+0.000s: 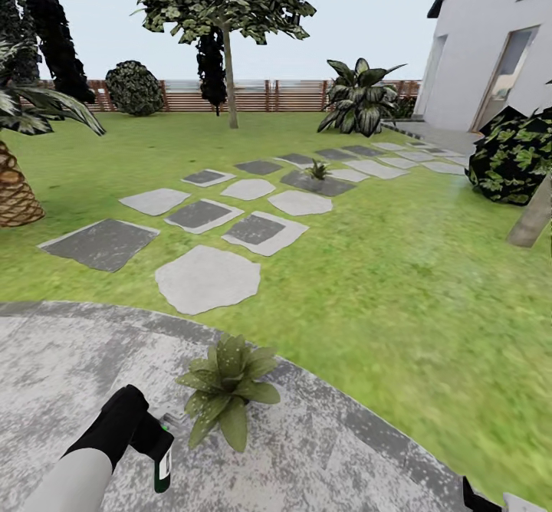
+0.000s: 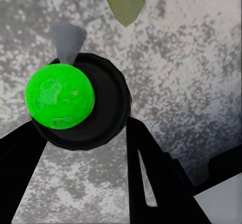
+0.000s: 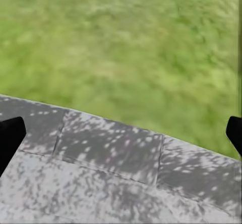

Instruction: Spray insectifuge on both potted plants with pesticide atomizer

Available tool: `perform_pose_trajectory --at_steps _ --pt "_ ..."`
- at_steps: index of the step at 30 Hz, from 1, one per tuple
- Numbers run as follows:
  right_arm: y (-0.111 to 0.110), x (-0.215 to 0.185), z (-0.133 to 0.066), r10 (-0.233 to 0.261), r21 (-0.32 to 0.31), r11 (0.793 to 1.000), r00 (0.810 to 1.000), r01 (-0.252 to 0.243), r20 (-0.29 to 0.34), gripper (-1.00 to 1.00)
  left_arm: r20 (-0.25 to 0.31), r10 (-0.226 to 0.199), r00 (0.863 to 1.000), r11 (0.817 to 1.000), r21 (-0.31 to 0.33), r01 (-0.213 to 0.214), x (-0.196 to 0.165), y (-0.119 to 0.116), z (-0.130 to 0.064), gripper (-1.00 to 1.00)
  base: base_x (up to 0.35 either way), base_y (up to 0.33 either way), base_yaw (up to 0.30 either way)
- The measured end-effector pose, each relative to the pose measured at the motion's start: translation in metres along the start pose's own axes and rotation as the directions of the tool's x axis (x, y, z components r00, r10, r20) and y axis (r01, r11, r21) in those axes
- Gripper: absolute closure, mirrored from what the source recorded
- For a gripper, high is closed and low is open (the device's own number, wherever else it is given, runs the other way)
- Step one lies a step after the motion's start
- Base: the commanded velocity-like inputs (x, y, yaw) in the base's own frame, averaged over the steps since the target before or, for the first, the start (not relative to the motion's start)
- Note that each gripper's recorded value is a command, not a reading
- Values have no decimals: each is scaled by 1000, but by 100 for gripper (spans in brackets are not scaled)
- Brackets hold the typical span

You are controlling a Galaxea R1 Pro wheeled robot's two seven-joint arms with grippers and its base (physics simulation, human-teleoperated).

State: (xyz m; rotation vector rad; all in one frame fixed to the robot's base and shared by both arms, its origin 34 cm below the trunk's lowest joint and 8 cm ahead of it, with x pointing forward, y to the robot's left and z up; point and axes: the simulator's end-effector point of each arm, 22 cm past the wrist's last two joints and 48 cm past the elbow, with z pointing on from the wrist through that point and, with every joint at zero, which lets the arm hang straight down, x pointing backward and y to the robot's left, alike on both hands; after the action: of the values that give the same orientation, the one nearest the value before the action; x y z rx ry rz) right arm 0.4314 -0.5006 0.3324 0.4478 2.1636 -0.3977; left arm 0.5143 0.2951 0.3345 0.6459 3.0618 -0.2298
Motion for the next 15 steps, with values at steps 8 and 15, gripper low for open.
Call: perform_pose_trajectory --at_steps 8,15 --pt "0 0 0 0 0 1000 1000 0 1 -100 0 0 1000 1000 0 0 0 0 0 100 1 -314 1" --pt "0 0 0 0 0 1000 1000 0 0 -100 0 -1 1000 1000 -1 1 0 1 0 100 0 -314 118"
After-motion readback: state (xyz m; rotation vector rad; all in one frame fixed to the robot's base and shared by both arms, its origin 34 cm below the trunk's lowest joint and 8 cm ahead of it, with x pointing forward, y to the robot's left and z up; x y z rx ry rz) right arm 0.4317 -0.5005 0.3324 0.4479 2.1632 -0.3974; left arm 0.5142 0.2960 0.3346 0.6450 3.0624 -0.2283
